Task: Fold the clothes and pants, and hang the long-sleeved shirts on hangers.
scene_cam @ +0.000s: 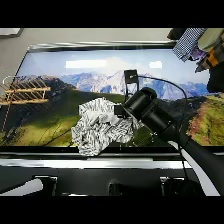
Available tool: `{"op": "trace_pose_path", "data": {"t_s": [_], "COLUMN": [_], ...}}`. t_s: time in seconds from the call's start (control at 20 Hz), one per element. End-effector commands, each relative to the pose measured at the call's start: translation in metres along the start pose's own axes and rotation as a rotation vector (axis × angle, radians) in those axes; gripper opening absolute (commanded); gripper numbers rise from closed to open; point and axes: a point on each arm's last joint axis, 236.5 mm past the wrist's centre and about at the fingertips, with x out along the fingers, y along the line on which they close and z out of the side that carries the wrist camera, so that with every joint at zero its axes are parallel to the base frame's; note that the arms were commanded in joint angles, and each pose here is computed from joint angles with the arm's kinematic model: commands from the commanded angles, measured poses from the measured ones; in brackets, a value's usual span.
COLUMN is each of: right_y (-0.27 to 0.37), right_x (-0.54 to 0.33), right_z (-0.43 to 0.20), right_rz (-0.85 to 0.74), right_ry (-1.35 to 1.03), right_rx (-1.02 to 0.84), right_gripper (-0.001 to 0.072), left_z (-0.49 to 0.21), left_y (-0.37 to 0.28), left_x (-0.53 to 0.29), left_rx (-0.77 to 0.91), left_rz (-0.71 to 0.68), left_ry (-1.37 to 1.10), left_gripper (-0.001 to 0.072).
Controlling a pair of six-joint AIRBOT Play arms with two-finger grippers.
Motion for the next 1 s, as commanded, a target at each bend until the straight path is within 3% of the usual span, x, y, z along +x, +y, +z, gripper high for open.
{"op": "trace_pose_path", "data": {"t_s": [0.0, 0.2, 0.55, 0.7, 0.95], "right_y": [-0.018, -0.036, -0.033, -0.051, -0.048], "right_x": [-0.001, 0.001, 0.026, 0.04, 0.054], "right_z": [0.015, 0.025, 0.017, 0.012, 0.009], "right_rz": [-0.077, -0.17, -0.202, -0.169, -0.007], "right_ry": [-0.061, -0.101, -0.07, 0.017, 0.13], "right_rx": [-0.05, -0.033, 0.116, 0.292, 0.256], "right_gripper": [0.0042, 0.0041, 0.0041, 0.0041, 0.0041], "left_z": [-0.024, -0.092, -0.179, -0.2, -0.204], "left_y": [-0.086, -0.161, -0.253, -0.267, -0.295], "left_x": [-0.012, -0.022, -0.084, -0.11, -0.146], "left_rx": [0.256, 0.305, 0.451, 0.466, 0.529], "left_rz": [-0.212, -0.371, -0.536, -0.568, -0.703], "left_ry": [0.111, 0.238, 0.256, 0.24, 0.167], "left_gripper": [0.0037, 0.0037, 0.0038, 0.0038, 0.004]}}
